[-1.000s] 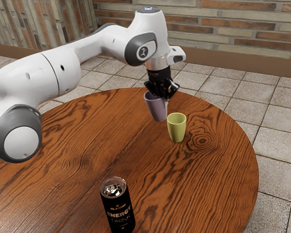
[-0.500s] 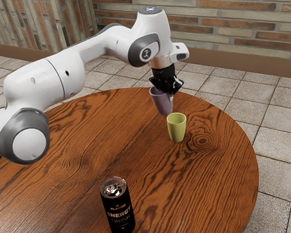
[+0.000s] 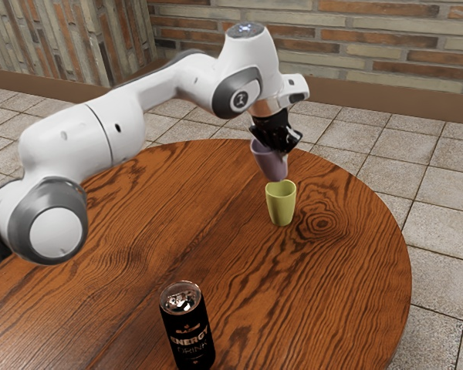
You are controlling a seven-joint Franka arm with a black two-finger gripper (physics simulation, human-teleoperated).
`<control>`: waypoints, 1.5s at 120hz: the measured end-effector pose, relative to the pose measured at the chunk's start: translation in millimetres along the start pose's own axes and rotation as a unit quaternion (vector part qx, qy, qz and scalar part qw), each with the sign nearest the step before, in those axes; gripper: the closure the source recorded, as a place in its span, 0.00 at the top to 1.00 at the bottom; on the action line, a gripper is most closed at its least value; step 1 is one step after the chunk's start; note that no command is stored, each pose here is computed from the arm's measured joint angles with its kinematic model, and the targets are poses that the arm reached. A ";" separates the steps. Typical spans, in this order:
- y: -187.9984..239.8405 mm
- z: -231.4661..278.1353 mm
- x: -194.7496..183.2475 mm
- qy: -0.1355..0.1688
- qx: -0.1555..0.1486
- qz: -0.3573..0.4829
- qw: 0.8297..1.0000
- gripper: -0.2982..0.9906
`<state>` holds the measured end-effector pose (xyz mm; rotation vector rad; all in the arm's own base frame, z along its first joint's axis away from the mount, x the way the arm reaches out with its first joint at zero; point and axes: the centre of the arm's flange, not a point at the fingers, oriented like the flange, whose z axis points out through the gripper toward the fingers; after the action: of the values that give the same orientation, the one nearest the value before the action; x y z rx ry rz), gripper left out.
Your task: Place the left cup onto the right cup
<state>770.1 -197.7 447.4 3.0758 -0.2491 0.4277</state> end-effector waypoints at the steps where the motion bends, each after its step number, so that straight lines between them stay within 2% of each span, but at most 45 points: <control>1: -0.1 0.9 0.0 0.000 0.000 0.000 1.000 0.16; 121: 2.1 46.9 -1.8 0.000 -0.010 0.015 1.000 0.17; 133: 2.4 47.6 -1.5 0.004 -0.012 0.018 1.000 0.25; 157: 2.4 48.4 -0.9 0.008 -0.017 0.021 1.000 0.53; 180: 1.8 35.4 1.3 0.018 -0.017 0.024 0.999 0.66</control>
<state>780.6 -201.4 413.7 3.0305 -0.3257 0.4749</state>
